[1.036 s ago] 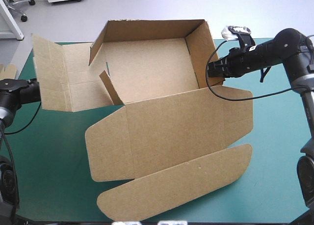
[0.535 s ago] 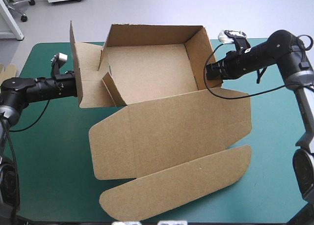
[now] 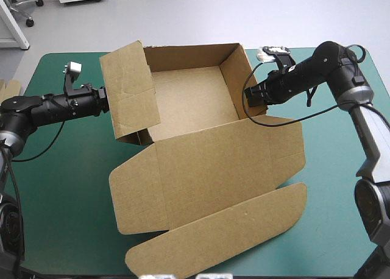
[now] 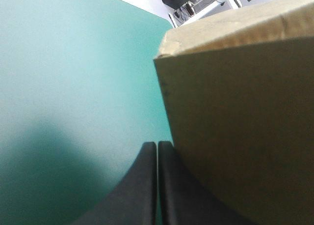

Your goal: Fold the box

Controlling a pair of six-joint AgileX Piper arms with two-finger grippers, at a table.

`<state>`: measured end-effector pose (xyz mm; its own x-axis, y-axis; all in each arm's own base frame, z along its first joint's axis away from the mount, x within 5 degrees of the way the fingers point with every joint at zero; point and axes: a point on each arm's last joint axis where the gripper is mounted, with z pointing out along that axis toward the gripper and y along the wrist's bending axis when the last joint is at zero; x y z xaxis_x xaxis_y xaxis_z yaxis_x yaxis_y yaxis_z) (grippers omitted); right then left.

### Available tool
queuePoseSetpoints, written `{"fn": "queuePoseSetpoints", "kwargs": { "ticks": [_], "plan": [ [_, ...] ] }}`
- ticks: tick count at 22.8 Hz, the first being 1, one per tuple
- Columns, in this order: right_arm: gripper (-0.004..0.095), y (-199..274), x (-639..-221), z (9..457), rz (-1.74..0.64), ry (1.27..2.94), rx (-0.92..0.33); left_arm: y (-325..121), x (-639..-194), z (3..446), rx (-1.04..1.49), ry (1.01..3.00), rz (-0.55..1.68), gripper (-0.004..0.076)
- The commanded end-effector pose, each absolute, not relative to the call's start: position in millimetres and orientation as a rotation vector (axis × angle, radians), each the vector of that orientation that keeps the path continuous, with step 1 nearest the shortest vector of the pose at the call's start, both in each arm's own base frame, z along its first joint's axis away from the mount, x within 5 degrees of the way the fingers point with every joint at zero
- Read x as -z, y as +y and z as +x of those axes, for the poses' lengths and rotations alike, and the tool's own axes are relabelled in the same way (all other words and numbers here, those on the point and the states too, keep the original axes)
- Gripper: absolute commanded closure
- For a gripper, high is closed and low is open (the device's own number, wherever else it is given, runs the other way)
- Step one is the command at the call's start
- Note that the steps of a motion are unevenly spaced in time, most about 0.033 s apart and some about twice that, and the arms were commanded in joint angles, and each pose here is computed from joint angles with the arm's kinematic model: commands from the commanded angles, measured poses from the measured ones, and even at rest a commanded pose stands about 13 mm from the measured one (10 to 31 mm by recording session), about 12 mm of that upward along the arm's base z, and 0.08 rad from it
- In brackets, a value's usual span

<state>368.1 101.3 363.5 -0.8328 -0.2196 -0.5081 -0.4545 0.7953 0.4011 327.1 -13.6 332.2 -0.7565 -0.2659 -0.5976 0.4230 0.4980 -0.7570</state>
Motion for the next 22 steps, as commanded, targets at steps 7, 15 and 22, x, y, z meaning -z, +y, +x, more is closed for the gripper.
{"fn": "queuePoseSetpoints", "kwargs": {
  "ticks": [7, 15, 22],
  "plan": [
    [0.0936, 97, -387, 363, -0.453, 2.457, -0.665, -24, -377, 308, 1.424, 1.869, 0.234, 0.0738],
    [0.0936, 100, -379, 369, -0.444, 2.479, -0.701, -43, -375, 307, 1.378, 1.910, 0.290, 0.0735],
    [0.0936, 100, -378, 368, -0.447, 2.484, -0.703, -47, -381, 306, 1.397, 1.893, 0.302, 0.0451]
  ]
}}
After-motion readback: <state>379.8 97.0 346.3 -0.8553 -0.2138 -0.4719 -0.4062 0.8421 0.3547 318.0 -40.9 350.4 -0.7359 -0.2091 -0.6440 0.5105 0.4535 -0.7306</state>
